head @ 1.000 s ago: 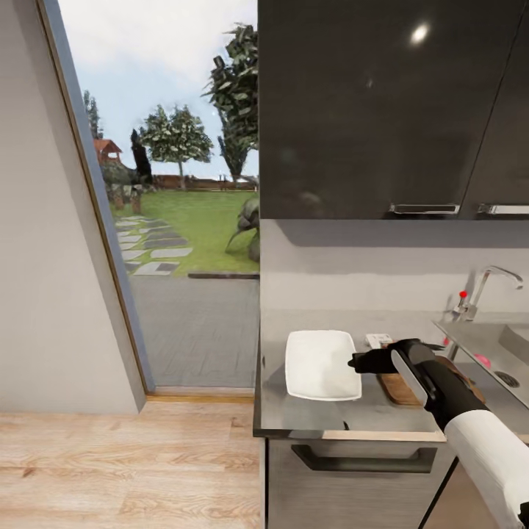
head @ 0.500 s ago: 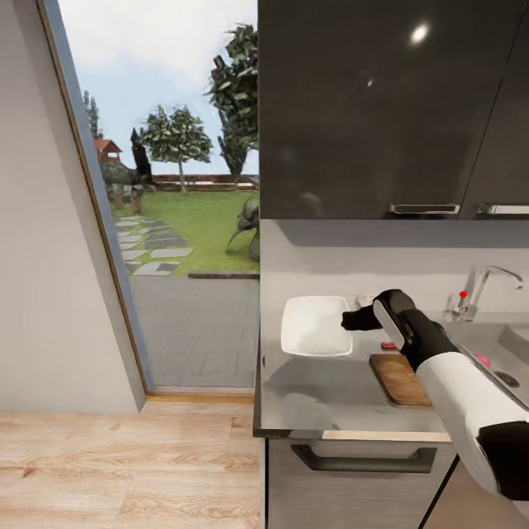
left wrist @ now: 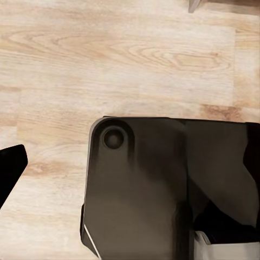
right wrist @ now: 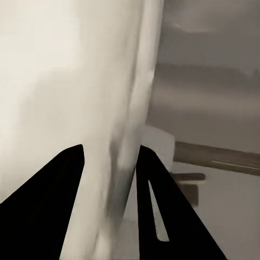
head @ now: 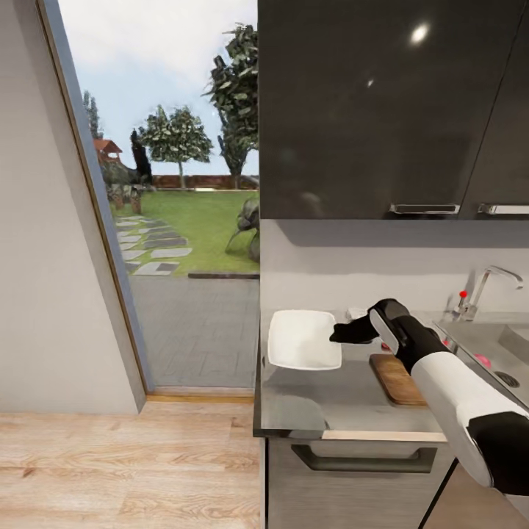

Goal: In the kitchen, take the Vidalia onion out of the sink, dice it on the chopping board with the paring knife, put the diced onion into the bowl on the countertop, then place both the paring knife and the chopping board into the sink.

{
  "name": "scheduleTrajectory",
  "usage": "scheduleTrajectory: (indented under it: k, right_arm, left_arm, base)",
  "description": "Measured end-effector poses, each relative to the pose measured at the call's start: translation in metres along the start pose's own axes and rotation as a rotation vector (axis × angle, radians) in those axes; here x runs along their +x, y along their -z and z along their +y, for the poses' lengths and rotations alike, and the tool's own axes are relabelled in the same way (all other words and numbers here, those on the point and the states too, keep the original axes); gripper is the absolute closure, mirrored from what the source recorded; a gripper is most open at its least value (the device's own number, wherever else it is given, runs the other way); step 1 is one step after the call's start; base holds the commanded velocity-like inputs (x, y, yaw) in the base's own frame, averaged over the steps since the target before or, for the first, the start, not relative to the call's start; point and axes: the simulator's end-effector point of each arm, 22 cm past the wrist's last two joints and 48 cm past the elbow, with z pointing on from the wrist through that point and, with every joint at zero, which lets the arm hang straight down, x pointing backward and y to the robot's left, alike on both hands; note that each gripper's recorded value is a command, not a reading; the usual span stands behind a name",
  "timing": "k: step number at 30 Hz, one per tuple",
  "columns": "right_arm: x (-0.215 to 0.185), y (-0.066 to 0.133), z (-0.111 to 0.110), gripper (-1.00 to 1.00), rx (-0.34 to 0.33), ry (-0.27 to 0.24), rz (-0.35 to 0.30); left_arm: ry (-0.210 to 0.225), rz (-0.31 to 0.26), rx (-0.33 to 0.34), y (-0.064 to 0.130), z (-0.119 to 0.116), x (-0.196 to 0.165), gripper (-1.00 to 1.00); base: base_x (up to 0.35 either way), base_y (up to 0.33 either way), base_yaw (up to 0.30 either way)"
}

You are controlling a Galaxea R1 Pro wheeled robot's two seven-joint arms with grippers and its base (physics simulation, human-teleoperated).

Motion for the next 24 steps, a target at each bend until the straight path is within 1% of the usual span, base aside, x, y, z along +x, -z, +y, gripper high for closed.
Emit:
scheduleTrajectory:
  k: [3,11,17,20,21,24]
  right_arm:
    - [0.009,-0.003,-0.006,1.0,-0.007,-0.014,0.023]
    - [0.02,-0.007,-0.013,1.0,-0.003,-0.032,0.049]
    - [0.04,-0.016,-0.023,1.0,0.009,-0.058,0.098]
    - [0.046,-0.018,-0.027,1.0,0.018,-0.06,0.113]
    - [0.049,-0.019,-0.029,1.0,0.031,-0.049,0.124]
    - [0.054,-0.022,-0.03,1.0,0.036,-0.047,0.138]
  left_arm:
    - [0.0,0.001,0.0,0.0,0.0,0.001,-1.0]
    - [0.001,0.01,-0.001,0.001,0.0,0.004,-1.0]
    - [0.001,0.019,-0.001,0.002,0.0,0.009,-1.0]
    - [0.0,0.027,-0.001,0.003,0.001,0.013,-1.0]
    - [0.0,0.031,-0.001,0.003,0.001,0.015,-1.0]
    - [0.0,0.032,-0.002,0.004,0.001,0.015,-1.0]
  base:
    - [0.0,0.0,0.0]
    - [0.0,0.0,0.0]
    - [0.0,0.0,0.0]
    - [0.0,0.0,0.0]
    - [0.0,0.0,0.0]
    - [0.0,0.0,0.0]
